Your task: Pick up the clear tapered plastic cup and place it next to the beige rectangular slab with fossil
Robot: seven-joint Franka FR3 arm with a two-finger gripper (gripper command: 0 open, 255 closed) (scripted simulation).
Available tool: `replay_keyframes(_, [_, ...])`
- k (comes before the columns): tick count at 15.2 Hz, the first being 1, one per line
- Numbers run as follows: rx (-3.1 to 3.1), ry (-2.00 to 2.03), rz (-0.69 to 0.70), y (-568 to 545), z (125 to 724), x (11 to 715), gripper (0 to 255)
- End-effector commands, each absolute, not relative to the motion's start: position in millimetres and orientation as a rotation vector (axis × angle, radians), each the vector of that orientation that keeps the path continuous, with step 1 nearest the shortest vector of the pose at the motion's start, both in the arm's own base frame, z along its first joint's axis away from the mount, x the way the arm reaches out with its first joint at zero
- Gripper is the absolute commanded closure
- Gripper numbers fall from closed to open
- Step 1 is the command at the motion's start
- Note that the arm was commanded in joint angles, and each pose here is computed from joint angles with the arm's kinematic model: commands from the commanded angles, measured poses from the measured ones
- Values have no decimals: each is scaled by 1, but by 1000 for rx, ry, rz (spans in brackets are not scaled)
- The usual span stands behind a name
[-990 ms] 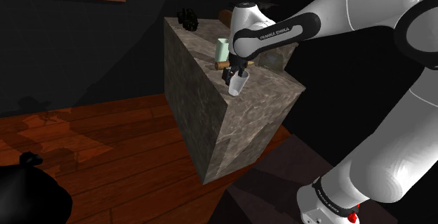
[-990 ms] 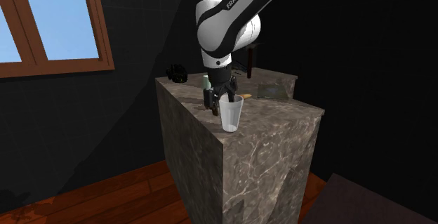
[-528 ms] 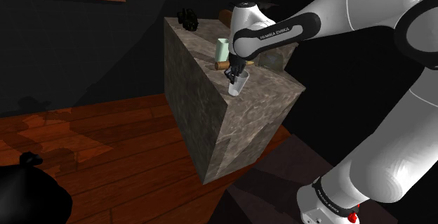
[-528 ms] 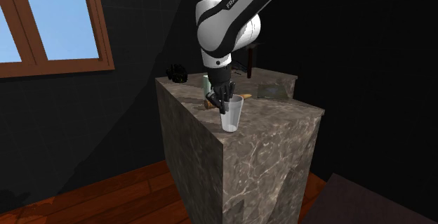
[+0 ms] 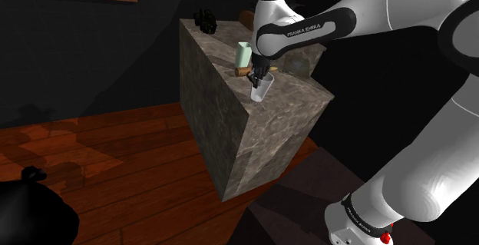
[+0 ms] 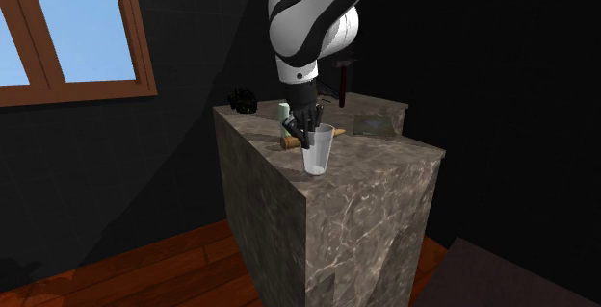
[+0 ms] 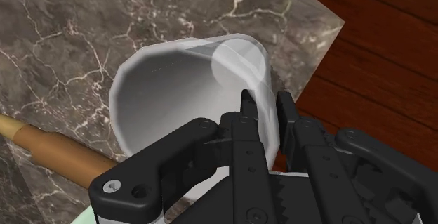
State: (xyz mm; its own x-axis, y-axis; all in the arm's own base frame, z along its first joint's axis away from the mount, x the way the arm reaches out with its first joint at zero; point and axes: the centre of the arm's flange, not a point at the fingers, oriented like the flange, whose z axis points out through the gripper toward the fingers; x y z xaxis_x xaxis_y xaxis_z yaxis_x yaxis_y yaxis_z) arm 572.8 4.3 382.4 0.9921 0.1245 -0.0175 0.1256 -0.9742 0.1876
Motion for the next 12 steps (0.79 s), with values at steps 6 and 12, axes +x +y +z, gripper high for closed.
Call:
replay_keyframes(6, [2946, 187, -8, 5, 419, 573, 255])
replay_keyframes(12, [2946, 187, -8, 5, 451, 573, 255])
